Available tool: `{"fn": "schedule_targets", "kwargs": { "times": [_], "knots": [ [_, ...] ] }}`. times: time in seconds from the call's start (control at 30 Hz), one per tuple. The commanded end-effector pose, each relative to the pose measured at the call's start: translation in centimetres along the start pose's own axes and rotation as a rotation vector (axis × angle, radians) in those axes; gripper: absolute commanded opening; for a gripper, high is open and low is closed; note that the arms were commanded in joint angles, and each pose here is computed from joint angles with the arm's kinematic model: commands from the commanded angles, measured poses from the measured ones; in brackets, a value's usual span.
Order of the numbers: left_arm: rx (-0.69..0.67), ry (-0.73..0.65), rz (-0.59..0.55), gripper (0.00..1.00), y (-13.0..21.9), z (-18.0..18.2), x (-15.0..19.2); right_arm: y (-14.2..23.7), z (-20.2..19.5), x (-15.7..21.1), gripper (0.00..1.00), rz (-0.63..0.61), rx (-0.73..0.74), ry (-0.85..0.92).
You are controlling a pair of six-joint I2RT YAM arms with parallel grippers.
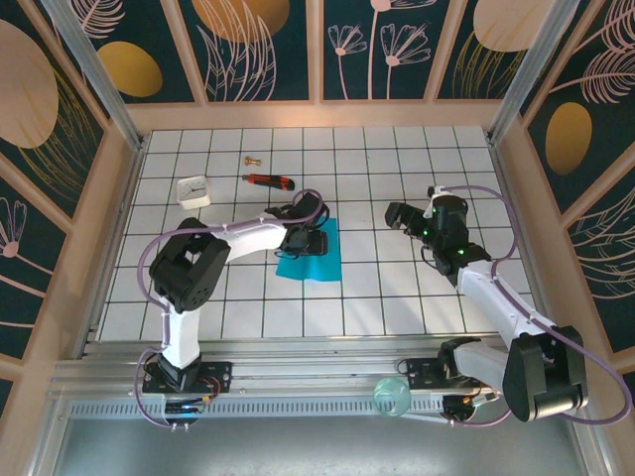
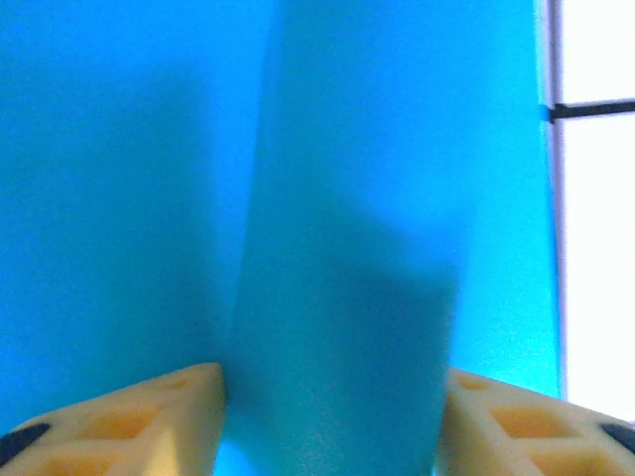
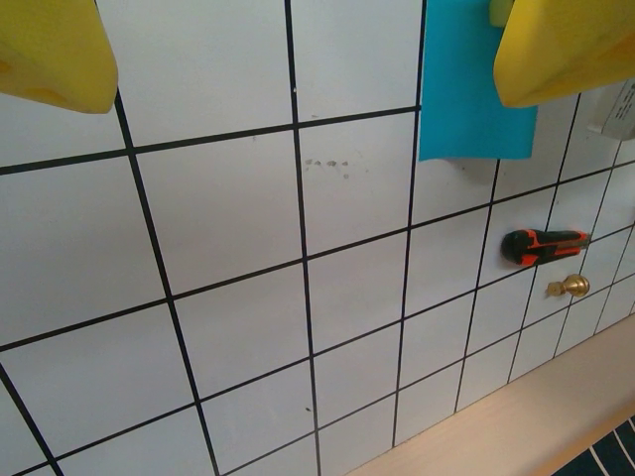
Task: Fold a paper plane with a square sheet of paper (pick it up from the middle)
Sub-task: First fold the square sheet of paper in half at the center of the table.
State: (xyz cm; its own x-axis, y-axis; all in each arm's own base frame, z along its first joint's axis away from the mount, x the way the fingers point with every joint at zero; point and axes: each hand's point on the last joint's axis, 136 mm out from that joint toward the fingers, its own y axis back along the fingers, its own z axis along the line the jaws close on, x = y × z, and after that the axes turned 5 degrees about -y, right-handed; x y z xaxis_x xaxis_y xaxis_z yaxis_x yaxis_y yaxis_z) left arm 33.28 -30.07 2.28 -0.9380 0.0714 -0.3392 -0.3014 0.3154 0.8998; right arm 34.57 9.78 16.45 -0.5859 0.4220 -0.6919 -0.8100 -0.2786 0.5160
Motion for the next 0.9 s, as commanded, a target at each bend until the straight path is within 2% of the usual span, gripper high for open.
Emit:
{"fn": "schedule_targets", "kwargs": {
  "times": [0.0, 0.07, 0.13, 0.23, 0.3, 0.5, 0.6, 0.7, 0.87],
  "knots": [
    [0.397, 0.052, -0.117, 0.45, 4.4, -6.8, -1.9, 0.5, 0.3, -0.4, 0.98, 0.005, -0.007, -0.012],
    [0.666, 0.095, -0.215, 0.39, 8.9, -10.2, -3.1, 0.9, 0.7, -0.8, 0.98, 0.005, -0.013, -0.012],
    [0.836, 0.131, -0.278, 0.36, 12.8, -11.5, -3.4, 1.4, 1.1, -1.2, 0.98, 0.002, -0.020, -0.010],
    [0.968, 0.157, -0.315, 0.35, 15.7, -12.2, -3.1, 2.1, 1.7, -1.5, 0.98, 0.008, -0.037, -0.003],
    [1.018, 0.176, -0.327, 0.35, 16.4, -11.8, -2.7, 2.3, 2.3, -1.4, 0.98, 0.025, -0.060, 0.009],
    [0.906, 0.221, -0.229, 0.35, 11.1, -8.9, -0.7, 2.7, 5.3, 0.4, 0.97, 0.101, -0.216, 0.065],
    [0.820, 0.192, -0.171, 0.36, 8.2, -7.6, 0.6, 2.5, 6.6, 2.4, 0.97, 0.166, -0.279, 0.093],
    [0.743, 0.188, -0.105, 0.36, 5.5, -5.8, 2.2, 1.9, 7.0, 4.7, 0.94, 0.233, -0.298, 0.091],
    [0.655, 0.142, -0.023, 0.37, 3.0, -4.0, 4.1, 0.9, 8.0, 8.1, 0.88, 0.323, -0.322, 0.075]
  ]
}}
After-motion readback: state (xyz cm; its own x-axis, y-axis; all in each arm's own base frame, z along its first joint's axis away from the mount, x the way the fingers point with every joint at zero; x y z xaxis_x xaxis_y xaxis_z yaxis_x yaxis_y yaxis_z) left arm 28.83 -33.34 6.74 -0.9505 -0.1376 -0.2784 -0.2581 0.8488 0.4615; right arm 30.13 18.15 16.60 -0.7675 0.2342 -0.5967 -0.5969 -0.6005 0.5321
